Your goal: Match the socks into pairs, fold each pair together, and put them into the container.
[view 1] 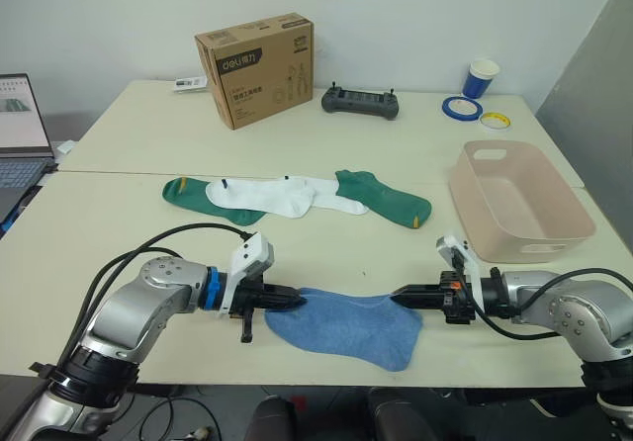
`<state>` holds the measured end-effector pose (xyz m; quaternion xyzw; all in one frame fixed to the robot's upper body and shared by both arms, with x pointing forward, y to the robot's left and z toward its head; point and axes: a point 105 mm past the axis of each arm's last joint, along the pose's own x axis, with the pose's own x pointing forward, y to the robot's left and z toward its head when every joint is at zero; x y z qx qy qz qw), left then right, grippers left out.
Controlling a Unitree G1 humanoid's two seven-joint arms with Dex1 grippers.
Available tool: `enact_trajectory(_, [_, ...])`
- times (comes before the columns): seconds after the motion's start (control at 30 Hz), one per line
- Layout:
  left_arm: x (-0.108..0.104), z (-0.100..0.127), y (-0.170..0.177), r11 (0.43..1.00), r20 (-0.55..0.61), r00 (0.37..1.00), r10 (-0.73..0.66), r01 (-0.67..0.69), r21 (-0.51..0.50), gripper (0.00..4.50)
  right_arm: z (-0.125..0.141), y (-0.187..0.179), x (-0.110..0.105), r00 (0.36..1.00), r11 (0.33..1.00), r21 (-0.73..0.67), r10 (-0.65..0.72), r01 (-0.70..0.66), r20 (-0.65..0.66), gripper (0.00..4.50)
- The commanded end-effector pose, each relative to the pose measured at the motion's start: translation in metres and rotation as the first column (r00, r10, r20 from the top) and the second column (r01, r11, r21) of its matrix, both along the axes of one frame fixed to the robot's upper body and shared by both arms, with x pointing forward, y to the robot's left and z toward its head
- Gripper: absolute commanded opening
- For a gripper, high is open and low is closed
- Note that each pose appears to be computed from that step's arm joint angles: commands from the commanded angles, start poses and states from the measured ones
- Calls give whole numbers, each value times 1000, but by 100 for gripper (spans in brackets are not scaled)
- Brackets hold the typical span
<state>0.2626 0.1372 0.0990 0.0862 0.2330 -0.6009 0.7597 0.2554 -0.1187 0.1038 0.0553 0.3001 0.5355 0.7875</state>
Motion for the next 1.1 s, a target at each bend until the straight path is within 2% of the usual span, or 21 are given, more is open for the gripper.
enact_trajectory(0.03, [1,1,-4,1000,13,1000,-6,6,1,0,5,1,6,999,1000,5,-7,7,46,7])
enact_trajectory(0.23, [5,1,-7,1000,27,1000,12,-12,-10,0,0,-3,15,997,999,-23,-36,38,69,7])
enact_trajectory(0.7, [9,-6,-2,999,21,999,43,-43,26,0,-4,-2,18,995,998,-43,-49,53,88,7])
enact_trajectory(1.1, [10,-6,-3,998,32,998,53,-53,18,0,-2,1,23,993,997,-36,-59,63,104,7])
